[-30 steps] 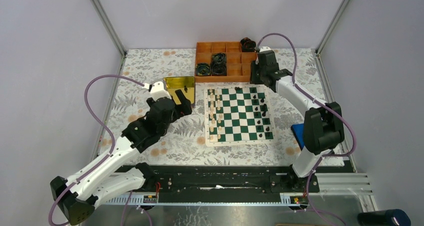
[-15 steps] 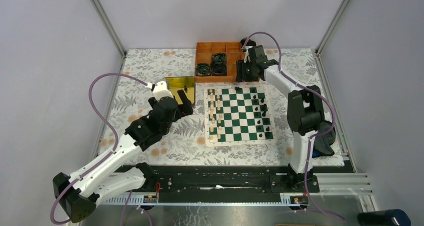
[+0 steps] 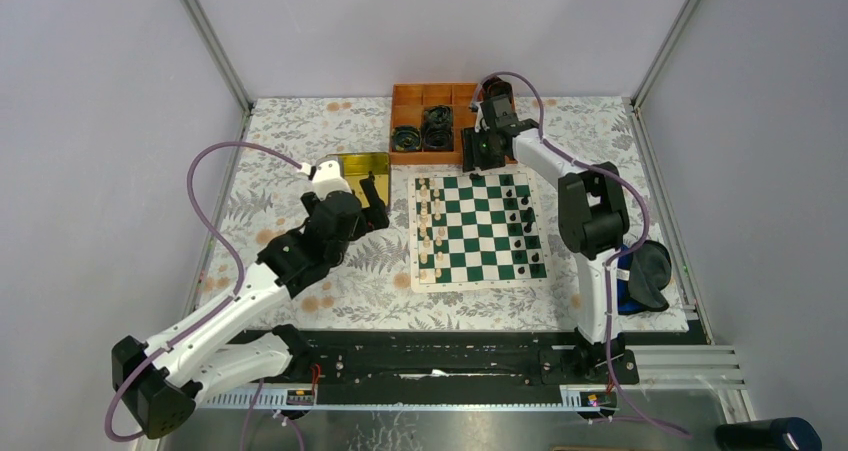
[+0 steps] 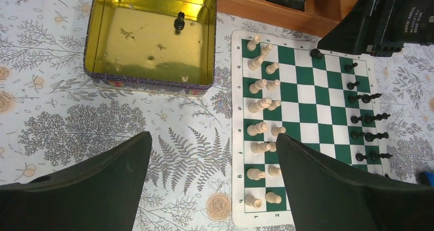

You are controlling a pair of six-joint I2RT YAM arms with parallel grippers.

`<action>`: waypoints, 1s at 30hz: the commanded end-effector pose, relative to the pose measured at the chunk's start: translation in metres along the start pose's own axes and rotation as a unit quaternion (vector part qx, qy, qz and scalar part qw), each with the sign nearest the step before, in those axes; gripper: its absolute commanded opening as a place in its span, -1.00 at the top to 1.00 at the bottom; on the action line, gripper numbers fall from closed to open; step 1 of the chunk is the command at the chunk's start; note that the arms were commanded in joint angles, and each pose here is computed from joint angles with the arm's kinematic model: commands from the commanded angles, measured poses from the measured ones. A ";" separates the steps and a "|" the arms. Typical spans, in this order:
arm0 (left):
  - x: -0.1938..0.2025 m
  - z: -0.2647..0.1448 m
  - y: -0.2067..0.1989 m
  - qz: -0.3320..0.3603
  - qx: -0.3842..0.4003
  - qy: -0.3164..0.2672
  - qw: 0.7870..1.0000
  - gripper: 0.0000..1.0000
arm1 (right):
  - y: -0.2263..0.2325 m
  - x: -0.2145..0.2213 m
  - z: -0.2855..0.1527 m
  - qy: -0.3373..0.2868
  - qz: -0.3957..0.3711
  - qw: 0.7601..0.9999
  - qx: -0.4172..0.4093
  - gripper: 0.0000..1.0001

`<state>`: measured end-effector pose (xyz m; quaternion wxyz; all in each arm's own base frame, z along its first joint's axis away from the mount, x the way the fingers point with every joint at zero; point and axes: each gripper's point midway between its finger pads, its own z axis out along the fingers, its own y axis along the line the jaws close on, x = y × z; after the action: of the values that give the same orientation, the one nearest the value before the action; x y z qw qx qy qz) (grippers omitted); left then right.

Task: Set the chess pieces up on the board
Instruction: Pick up the chess piece from the chessboard.

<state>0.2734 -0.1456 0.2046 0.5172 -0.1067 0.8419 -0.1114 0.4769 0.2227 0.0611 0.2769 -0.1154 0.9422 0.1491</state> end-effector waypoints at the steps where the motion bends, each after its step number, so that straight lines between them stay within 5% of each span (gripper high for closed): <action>1: -0.021 0.002 -0.006 -0.010 0.001 -0.037 0.999 -0.98 | 0.003 -0.014 0.000 -0.010 -0.017 1.000 0.003 -0.16; 30: -0.017 0.012 -0.006 0.011 -0.004 -0.039 0.999 -0.98 | -0.005 -0.005 0.010 0.047 0.047 0.992 0.106 -0.09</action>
<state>0.2823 -0.1476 0.2001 0.5232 -0.0926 0.8422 -0.0921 0.4951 0.2222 0.0496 0.2364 -0.0590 0.9671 0.0731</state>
